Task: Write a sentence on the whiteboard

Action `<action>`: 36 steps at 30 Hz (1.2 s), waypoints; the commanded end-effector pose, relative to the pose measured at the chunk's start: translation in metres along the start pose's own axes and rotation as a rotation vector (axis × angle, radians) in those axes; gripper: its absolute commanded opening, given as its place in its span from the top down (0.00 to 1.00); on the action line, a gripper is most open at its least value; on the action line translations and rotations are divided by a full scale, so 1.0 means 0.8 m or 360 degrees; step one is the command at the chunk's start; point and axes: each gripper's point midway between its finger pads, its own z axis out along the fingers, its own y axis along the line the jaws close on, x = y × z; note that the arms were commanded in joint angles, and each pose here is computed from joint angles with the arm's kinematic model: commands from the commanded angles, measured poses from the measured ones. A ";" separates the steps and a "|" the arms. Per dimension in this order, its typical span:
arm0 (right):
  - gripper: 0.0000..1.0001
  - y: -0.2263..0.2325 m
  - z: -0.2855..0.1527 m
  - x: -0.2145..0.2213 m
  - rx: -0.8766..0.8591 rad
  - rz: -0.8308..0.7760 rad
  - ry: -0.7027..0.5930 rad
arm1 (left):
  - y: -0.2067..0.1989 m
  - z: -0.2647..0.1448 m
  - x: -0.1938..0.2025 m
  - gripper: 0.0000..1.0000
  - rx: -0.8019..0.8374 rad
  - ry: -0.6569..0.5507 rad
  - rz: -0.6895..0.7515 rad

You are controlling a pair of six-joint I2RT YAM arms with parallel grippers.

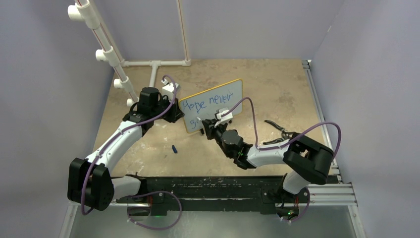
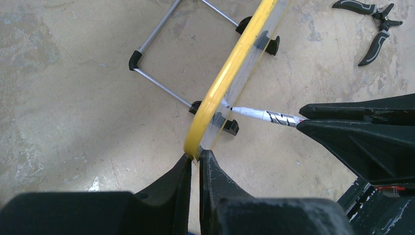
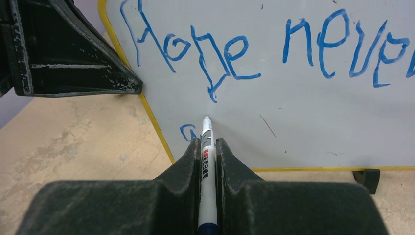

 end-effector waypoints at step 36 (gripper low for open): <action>1.00 -0.001 0.005 -0.005 0.0093 0.0021 -0.0041 | -0.007 0.000 -0.005 1.00 0.0039 -0.0018 0.0031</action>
